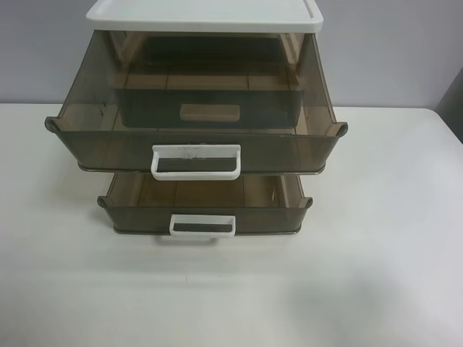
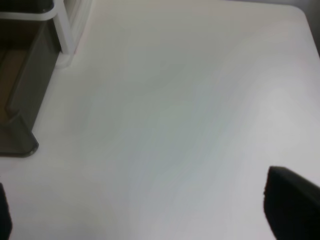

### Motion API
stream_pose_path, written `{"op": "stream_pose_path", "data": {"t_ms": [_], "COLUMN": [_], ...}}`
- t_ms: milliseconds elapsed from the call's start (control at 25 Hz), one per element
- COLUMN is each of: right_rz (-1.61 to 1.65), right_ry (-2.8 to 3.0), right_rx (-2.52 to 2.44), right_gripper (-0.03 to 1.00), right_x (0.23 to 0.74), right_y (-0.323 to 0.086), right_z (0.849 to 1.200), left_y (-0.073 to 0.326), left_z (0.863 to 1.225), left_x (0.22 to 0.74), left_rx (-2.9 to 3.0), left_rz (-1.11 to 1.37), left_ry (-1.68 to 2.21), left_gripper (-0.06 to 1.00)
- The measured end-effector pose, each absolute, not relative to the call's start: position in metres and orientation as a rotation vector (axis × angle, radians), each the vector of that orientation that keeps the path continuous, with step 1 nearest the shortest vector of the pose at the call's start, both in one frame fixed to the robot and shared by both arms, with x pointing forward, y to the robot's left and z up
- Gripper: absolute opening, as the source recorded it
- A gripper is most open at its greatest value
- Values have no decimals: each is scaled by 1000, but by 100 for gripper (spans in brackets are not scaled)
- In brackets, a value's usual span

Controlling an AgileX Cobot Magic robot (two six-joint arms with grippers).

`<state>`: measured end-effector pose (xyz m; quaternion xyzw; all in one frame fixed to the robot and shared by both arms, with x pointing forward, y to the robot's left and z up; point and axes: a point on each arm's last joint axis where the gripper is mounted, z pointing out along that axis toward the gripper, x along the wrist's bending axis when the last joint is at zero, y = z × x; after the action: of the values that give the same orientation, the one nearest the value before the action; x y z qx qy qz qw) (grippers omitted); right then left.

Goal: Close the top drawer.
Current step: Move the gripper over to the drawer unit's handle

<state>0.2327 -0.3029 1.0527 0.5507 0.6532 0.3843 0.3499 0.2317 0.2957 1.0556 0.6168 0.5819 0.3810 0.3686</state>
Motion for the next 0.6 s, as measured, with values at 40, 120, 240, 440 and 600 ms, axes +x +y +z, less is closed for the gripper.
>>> {"op": "stream_pose_path", "data": {"t_ms": [40,120,240,440,600], "right_rz": [996,996,996,992,992], "right_ry": [1692,1692,1692,1695,1695], "right_rx": [1427,1427,1427,1421,1421], "right_gripper": [99,99,99,99,99], "right_x": [233,233,233,233,233], "right_y": [-303,-303,-303,-303,-303], "right_z": [1053,1053,1053,1053,1053], "left_y": [296,296,296,296,296], "left_z": [1056,1056,1056,1056,1056], "left_x": [232,232,232,232,232], "left_rx": [1583,1583,1583,1583,1583], "left_rz": [978,978,978,978,978], "left_ry": [1494,1494,1494,1494,1494], "left_gripper": [99,99,99,99,99]}}
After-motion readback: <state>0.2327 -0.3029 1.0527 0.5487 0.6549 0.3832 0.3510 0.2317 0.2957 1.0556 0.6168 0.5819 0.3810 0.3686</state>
